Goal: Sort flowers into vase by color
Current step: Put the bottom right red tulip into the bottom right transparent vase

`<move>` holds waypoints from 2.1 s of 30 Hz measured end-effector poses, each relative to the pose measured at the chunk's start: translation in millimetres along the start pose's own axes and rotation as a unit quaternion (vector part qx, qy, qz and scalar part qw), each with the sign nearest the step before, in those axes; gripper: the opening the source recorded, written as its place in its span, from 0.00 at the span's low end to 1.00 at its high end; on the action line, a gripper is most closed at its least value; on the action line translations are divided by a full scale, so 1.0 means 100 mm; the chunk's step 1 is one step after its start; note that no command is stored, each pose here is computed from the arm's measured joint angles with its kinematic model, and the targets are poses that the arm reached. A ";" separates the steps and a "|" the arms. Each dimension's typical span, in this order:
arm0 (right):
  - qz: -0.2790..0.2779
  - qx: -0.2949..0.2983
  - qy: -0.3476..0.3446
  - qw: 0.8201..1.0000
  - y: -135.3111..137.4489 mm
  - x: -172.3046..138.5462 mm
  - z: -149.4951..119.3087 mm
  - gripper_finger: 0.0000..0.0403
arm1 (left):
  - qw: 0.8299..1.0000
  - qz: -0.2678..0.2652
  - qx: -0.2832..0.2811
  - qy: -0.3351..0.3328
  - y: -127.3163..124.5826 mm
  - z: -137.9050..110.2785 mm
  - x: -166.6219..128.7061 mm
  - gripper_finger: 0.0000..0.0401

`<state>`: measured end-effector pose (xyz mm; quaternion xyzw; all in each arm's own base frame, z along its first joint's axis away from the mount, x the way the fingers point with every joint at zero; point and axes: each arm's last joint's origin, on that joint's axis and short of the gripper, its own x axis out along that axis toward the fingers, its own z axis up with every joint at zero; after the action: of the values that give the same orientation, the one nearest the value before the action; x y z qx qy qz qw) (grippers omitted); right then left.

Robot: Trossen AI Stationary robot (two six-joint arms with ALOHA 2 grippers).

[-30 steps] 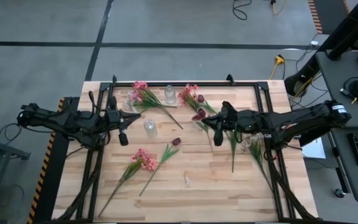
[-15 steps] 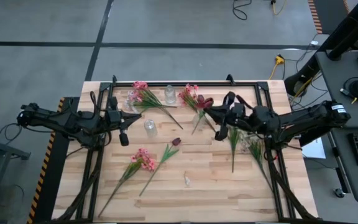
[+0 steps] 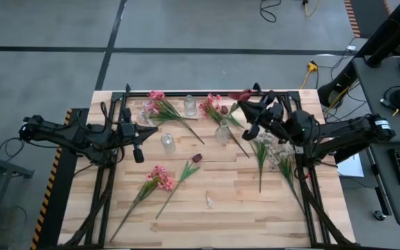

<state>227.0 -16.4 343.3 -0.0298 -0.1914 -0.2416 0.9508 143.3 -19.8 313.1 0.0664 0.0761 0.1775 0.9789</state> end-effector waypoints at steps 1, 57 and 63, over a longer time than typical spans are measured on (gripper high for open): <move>-0.003 -0.003 -0.004 1.000 -0.01 0.01 0.02 0.02 | 1.000 0.000 0.000 0.000 0.00 0.00 0.00 0.00; -0.070 -0.061 0.092 0.991 0.01 0.14 -0.16 0.03 | 1.000 0.000 0.000 0.000 0.00 0.00 0.00 0.00; -0.070 -0.062 0.095 0.991 0.01 0.15 -0.17 0.03 | 1.000 0.000 0.000 0.000 0.00 0.00 0.00 0.00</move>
<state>245.7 -24.7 333.0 -0.0524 -0.0868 -0.3207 0.9417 143.4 -19.8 312.9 0.0667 0.0763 0.1779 0.9788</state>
